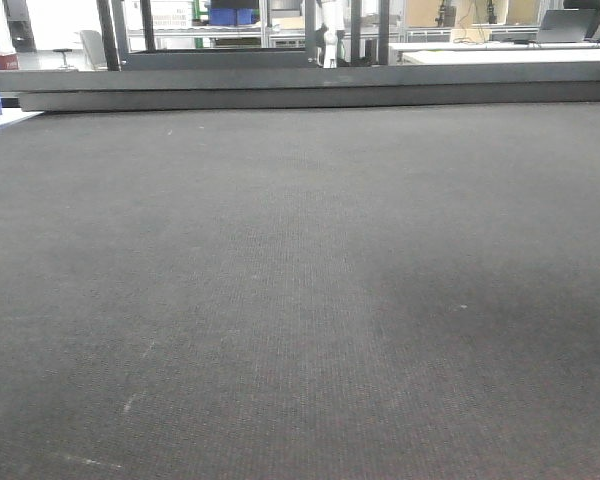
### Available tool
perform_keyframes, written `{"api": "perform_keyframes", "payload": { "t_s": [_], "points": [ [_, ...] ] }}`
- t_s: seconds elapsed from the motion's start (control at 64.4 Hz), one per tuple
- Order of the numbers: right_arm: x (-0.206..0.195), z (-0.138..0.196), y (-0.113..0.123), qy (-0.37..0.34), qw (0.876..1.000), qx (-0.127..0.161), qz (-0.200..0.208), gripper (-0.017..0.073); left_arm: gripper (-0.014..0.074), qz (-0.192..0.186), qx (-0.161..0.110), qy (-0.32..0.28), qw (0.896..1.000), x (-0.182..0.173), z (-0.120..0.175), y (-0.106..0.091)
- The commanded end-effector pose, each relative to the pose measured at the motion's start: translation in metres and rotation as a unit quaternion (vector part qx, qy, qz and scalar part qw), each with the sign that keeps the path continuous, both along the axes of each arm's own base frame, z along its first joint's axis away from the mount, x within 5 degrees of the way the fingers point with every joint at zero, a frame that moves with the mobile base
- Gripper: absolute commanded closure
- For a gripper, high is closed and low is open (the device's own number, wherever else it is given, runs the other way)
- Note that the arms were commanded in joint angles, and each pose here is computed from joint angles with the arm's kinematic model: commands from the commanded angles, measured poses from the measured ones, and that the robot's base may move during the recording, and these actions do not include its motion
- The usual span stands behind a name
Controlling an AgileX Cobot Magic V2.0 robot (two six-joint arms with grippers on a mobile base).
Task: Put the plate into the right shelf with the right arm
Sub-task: 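Lift the white plate up off the table with the right gripper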
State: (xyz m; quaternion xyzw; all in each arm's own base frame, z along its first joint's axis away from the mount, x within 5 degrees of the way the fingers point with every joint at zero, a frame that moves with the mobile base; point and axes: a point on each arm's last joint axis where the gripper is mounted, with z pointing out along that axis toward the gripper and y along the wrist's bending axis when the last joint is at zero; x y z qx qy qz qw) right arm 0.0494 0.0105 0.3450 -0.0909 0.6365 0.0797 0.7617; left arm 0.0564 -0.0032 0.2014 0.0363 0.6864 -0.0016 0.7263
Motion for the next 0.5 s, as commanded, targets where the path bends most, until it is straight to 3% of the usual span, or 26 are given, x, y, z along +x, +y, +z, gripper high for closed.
{"api": "perform_keyframes", "payload": {
  "t_s": [0.0,0.481],
  "points": [
    [-0.0054,0.0205,0.0005,-0.067,0.998,0.005,0.006,0.0505,0.064,0.005,-0.005,-0.041,0.999,-0.0011,0.005,0.0012],
    [-0.0054,0.0205,0.0005,-0.067,0.998,0.005,0.006,0.0505,0.064,0.005,-0.005,-0.041,0.999,-0.0011,0.005,0.0012]
  ]
}}
